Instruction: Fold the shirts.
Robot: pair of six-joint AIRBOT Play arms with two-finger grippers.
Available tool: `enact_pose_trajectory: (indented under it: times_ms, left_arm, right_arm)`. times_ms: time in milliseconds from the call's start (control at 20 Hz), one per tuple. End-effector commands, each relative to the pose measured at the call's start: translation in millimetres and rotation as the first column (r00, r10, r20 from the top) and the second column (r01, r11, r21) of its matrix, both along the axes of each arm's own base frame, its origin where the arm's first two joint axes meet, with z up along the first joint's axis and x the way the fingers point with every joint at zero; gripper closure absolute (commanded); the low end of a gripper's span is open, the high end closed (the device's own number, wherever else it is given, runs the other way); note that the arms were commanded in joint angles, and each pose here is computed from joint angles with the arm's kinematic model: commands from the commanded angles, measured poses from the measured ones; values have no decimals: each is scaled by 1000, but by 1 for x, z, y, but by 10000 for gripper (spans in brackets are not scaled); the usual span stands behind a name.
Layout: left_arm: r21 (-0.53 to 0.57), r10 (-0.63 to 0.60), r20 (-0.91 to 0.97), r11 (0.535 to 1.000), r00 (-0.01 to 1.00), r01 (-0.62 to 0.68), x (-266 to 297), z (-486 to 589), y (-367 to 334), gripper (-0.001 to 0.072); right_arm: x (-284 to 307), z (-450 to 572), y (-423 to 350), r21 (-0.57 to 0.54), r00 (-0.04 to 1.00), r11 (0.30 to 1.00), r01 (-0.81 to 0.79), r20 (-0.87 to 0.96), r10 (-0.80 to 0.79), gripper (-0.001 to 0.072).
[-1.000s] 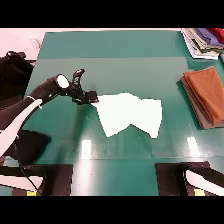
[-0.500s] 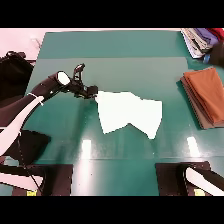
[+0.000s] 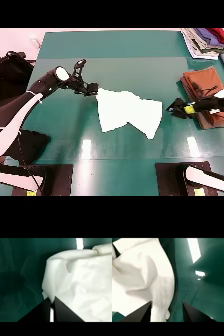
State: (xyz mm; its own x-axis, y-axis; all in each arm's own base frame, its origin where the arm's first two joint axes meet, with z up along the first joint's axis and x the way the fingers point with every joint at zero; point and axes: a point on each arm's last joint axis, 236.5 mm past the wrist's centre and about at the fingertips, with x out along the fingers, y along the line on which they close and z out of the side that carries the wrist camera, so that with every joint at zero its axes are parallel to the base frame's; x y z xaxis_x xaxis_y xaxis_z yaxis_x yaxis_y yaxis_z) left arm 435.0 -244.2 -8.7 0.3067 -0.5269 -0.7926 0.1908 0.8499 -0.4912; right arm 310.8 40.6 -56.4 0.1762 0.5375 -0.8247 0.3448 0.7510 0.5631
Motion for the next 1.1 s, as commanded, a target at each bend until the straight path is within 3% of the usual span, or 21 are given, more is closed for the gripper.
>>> enact_pose_trajectory:
  times_ms: [0, 150, 200, 300, 450, 600, 850, 1050]
  left_arm:
    - [3, -13, -16, 1000, 1000, 13, -4, -1, 0, 683]
    - [3, -13, -18, 1000, 1000, 13, -5, -1, 0, 683]
    - [3, -13, -17, 1000, 1000, 13, -5, -1, 0, 683]
    - [1, -14, -10, 1000, 1000, 14, -4, 3, 0, 684]
    - [6, -6, 140, 1000, 990, 5, 10, 62, 11, 685]
    - [44, -7, 466, 999, 885, -15, 14, 205, 37, 684]
    - [-42, 21, 818, 999, 575, 23, -91, 435, 66, 685]
    - [-57, 30, 883, 997, 469, 44, -160, 489, 85, 685]
  right_arm:
    - [16, -39, 25, 23, 1000, 1000, 19, -14, -19, 287]
    - [35, -41, 35, 17, 1000, 1000, -23, 0, 23, 287]
    - [40, -39, 39, 18, 999, 999, -46, 5, 46, 319]
    - [53, -28, 45, 12, 996, 997, -78, 40, 77, 699]
    - [88, 36, 36, -42, 969, 995, -95, 226, 102, 697]
    - [101, 156, 14, -175, 868, 980, -94, 468, 167, 697]
    - [37, 372, 15, -324, 555, 946, 2, 787, 268, 697]
    - [-16, 450, 20, -355, 399, 929, 102, 870, 289, 697]
